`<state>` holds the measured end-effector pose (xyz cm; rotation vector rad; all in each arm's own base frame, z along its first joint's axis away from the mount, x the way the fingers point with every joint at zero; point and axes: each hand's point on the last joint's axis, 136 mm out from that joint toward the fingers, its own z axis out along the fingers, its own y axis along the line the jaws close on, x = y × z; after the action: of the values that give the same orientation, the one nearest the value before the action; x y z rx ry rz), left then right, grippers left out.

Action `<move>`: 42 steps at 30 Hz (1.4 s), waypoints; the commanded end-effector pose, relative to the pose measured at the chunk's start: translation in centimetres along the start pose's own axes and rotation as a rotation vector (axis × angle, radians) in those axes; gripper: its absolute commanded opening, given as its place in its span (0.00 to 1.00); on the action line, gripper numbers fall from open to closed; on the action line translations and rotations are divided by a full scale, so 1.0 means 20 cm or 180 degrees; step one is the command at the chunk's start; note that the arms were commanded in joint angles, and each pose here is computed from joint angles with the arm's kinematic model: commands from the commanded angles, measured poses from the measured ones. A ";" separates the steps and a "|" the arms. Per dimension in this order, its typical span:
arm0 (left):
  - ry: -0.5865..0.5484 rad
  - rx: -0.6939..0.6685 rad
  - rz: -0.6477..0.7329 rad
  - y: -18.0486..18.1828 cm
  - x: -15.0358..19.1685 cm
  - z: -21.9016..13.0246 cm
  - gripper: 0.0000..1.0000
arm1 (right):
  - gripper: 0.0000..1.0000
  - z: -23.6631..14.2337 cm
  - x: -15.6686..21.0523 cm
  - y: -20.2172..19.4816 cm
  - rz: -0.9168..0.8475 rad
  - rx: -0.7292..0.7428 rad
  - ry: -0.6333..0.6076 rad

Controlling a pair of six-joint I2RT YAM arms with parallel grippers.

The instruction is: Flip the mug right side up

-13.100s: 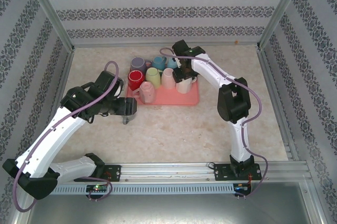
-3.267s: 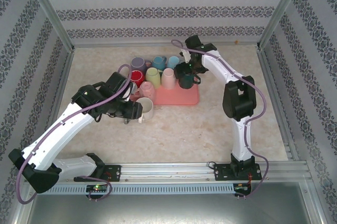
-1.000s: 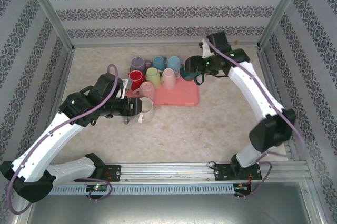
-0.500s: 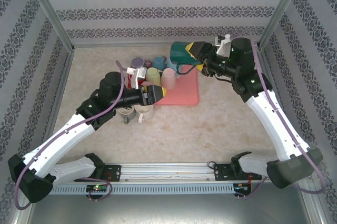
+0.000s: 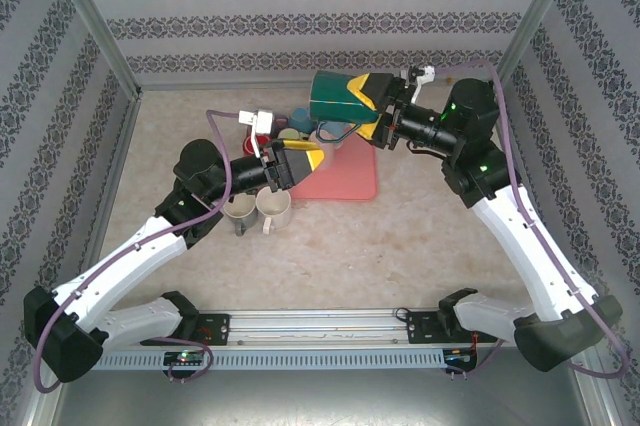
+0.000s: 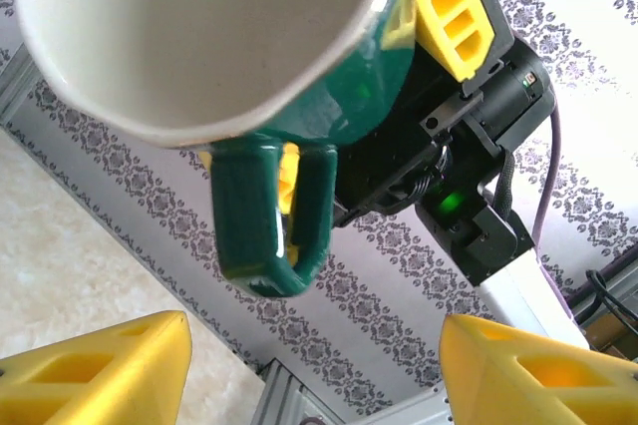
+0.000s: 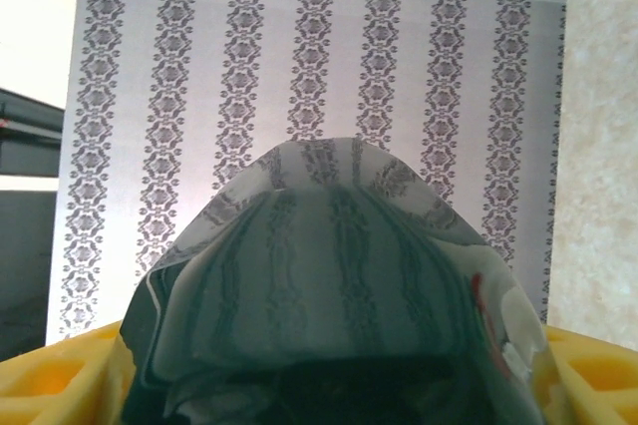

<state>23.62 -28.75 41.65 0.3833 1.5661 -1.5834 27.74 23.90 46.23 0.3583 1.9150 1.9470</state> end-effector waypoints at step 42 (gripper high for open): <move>0.0277 -0.1740 0.0318 0.42 0.18 -0.09 0.00 | 0.98 -0.54 -0.07 -0.48 -0.0436 0.1326 -0.0809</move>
<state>26.78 -28.49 34.60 0.2135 1.8589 -1.2597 26.23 14.56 39.21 0.5848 1.9739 1.5149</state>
